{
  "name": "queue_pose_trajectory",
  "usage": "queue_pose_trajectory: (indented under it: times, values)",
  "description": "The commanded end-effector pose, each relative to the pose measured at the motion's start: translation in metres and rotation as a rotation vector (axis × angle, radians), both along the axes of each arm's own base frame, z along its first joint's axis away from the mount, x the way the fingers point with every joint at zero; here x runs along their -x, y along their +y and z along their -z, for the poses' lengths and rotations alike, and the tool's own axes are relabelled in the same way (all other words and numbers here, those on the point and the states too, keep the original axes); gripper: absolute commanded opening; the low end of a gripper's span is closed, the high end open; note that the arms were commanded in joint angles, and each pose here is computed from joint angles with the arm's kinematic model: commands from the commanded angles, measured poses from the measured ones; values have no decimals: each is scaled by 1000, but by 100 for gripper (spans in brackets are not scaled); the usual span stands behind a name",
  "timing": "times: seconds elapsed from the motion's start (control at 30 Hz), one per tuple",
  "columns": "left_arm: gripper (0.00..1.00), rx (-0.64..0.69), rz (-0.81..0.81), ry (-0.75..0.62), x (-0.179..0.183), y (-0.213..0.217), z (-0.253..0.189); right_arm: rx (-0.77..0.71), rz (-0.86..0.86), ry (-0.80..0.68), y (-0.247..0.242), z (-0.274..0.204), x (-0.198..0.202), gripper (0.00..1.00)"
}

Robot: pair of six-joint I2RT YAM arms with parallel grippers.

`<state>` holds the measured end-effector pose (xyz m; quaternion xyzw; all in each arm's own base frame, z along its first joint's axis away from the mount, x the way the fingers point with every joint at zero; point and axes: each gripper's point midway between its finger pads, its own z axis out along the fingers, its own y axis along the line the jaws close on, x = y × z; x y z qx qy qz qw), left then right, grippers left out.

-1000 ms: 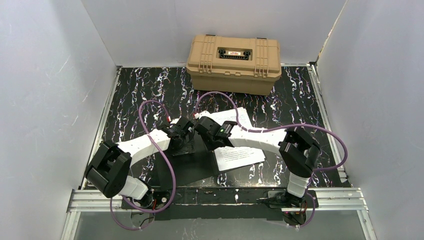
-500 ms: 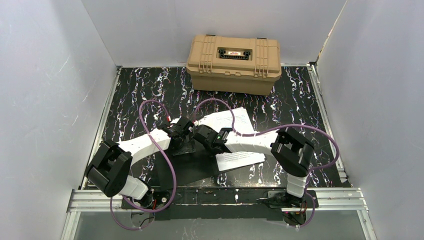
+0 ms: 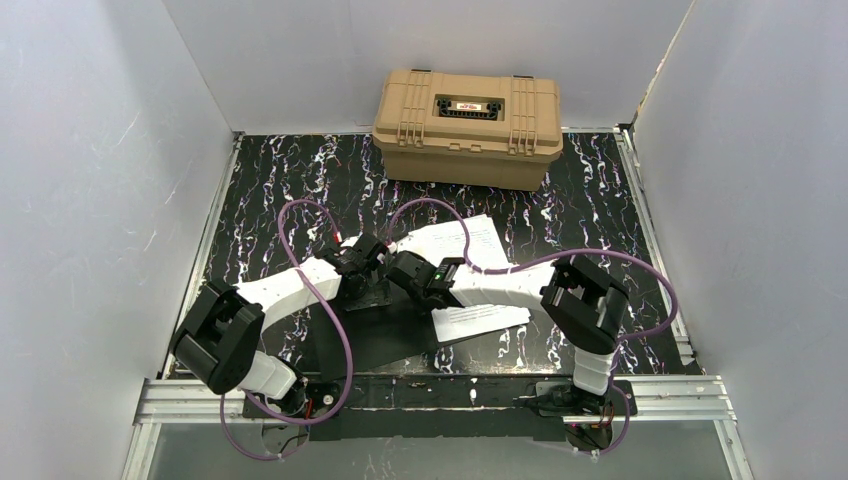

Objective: Put the files into the folder

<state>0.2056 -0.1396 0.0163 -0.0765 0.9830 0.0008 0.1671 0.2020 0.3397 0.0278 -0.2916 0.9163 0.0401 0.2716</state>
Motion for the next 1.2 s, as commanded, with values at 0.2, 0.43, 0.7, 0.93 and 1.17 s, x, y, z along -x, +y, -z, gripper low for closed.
queue_pose_trajectory:
  times: [0.2, 0.43, 0.7, 0.93, 1.17]
  values:
    - [95, 31, 1, 65, 17, 2, 18, -3, 47, 24, -11, -14, 6, 5]
    - [95, 53, 15, 55, 16, -2, 15, -50, 75, -50, -4, -45, -8, 19]
    - [95, 105, 30, 13, 13, -8, -7, -100, 94, -101, 9, -67, -24, 35]
    - [96, 128, 28, -100, 5, -4, -53, -149, 117, -86, 19, -68, -39, 37]
    - [97, 132, 25, -221, 4, 10, -103, -172, 137, -50, 26, -55, -50, 36]
